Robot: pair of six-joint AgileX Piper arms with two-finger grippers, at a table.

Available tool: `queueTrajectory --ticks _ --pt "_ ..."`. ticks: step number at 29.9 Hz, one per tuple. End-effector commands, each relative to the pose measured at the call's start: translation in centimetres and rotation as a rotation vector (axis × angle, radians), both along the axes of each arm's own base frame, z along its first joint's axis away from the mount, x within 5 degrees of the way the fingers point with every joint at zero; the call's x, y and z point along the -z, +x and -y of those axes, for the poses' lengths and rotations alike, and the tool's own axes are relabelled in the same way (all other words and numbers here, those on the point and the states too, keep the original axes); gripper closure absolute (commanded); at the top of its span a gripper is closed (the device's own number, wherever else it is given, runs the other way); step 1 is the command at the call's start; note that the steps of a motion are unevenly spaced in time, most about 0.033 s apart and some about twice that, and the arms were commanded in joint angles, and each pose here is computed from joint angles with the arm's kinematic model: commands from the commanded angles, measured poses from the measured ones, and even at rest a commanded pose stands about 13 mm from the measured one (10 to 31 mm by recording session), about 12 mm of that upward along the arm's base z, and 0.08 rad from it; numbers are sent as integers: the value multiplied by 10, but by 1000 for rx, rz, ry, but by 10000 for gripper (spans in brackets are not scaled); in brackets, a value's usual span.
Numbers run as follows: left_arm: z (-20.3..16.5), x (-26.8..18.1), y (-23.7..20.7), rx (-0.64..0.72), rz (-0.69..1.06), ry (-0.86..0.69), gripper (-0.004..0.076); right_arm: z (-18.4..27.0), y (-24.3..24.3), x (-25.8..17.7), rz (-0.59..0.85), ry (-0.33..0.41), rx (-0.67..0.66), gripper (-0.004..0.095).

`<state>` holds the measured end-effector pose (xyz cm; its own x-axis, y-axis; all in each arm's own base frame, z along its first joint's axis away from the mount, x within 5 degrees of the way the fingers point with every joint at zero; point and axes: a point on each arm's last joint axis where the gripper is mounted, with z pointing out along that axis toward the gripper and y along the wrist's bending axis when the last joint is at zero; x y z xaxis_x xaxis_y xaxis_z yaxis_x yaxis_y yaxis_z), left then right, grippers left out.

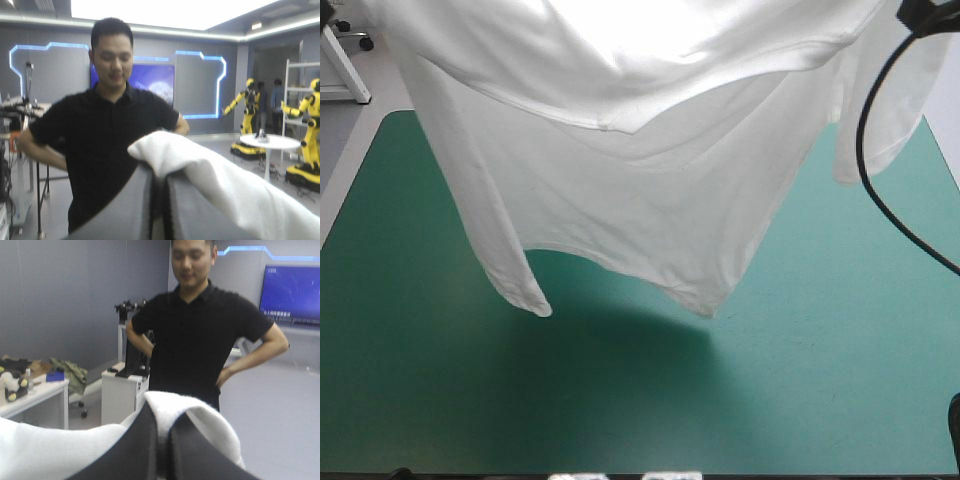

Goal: Fold the cloth

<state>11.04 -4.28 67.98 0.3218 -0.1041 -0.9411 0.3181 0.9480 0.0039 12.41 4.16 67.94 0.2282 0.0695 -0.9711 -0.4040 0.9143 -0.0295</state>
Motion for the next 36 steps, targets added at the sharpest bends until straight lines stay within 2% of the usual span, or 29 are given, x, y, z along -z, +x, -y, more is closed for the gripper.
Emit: queueTrajectory --ticks 1,6,10,14,18,20,24,27,31,36 --pt "-14 -26 -38 32 261 -64 733 8 -46 -24 264 72 15 919" --pt "-16 -37 -62 139 380 -90 733 14 -80 -34 397 109 30 919" --pt "-12 -29 -60 163 288 -38 733 18 -83 -31 357 97 80 919" --pt "-5 -9 -45 160 60 73 733 19 -65 -19 198 61 116 919" --pt "-2 19 -15 60 -220 131 733 14 -30 -1 -15 6 116 919" --pt "4 36 7 4 -338 173 733 11 -9 6 -87 22 104 920" --pt "20 71 51 -69 -490 223 733 5 39 26 -247 3 103 921" --pt "31 102 83 -125 -563 259 733 0 81 55 -417 -26 106 921" --pt "46 165 130 -168 -716 301 733 -6 134 108 -648 -65 114 921" --pt "46 232 180 -148 -904 253 733 -12 184 169 -806 -95 123 921"
